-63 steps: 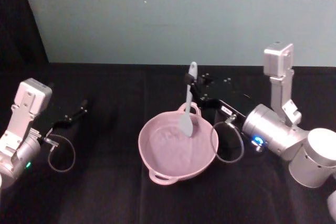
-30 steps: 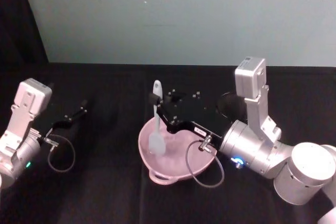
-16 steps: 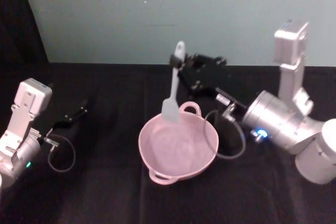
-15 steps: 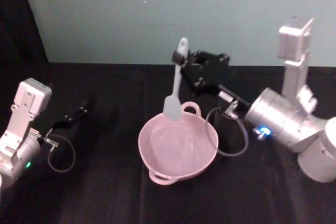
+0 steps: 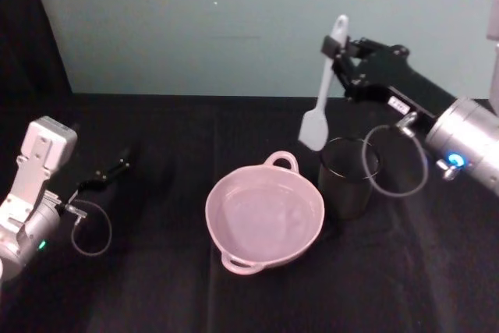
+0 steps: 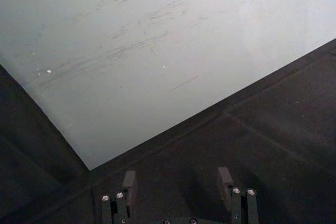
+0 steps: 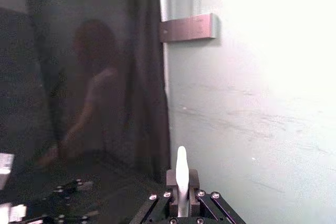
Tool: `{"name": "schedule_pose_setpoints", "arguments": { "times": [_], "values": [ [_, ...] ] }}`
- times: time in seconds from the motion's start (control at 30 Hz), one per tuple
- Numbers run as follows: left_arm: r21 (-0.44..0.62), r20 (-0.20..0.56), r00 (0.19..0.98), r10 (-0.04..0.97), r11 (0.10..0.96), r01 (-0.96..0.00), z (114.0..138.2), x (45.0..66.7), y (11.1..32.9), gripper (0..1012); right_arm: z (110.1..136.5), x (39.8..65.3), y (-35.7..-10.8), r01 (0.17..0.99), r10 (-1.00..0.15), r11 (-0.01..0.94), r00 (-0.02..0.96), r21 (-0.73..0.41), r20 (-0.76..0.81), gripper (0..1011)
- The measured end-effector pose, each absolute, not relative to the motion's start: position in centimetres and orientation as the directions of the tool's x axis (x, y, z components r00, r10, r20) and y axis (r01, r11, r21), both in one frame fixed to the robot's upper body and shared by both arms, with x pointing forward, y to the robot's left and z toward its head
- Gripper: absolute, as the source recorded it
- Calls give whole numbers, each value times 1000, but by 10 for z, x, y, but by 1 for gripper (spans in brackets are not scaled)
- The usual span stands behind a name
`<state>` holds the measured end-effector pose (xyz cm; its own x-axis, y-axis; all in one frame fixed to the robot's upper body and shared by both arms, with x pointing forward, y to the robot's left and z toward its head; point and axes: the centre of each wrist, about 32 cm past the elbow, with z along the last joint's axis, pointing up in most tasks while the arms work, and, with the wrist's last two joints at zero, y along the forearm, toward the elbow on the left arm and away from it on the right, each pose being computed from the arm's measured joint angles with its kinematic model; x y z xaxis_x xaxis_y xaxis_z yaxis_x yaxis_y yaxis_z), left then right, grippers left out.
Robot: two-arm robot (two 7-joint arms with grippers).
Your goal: Use the one hand to pick up the spoon and stir the clear water in the bowl.
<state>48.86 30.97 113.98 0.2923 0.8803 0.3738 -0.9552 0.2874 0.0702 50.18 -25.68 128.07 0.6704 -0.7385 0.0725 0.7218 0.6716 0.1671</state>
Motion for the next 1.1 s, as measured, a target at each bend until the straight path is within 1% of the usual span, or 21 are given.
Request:
{"name": "schedule_pose_setpoints", "arguments": {
  "times": [0.23, 0.5, 0.8, 1.1],
  "values": [
    [70, 374, 292, 880, 287, -955, 1140, 489, 310, 1005, 1282, 504, -277, 773, -785, 619, 613, 137, 86, 114],
    [70, 374, 292, 880, 287, -955, 1140, 489, 310, 1005, 1272, 507, -287, 803, -810, 586, 579, 105, 93, 114],
    [70, 374, 292, 880, 287, -955, 1140, 489, 310, 1005, 1254, 511, -289, 810, -812, 584, 581, 54, 63, 114],
    [70, 374, 292, 880, 287, -955, 1140, 489, 310, 1005, 1232, 520, -297, 804, -803, 595, 594, -10, -47, 113]
  ]
}}
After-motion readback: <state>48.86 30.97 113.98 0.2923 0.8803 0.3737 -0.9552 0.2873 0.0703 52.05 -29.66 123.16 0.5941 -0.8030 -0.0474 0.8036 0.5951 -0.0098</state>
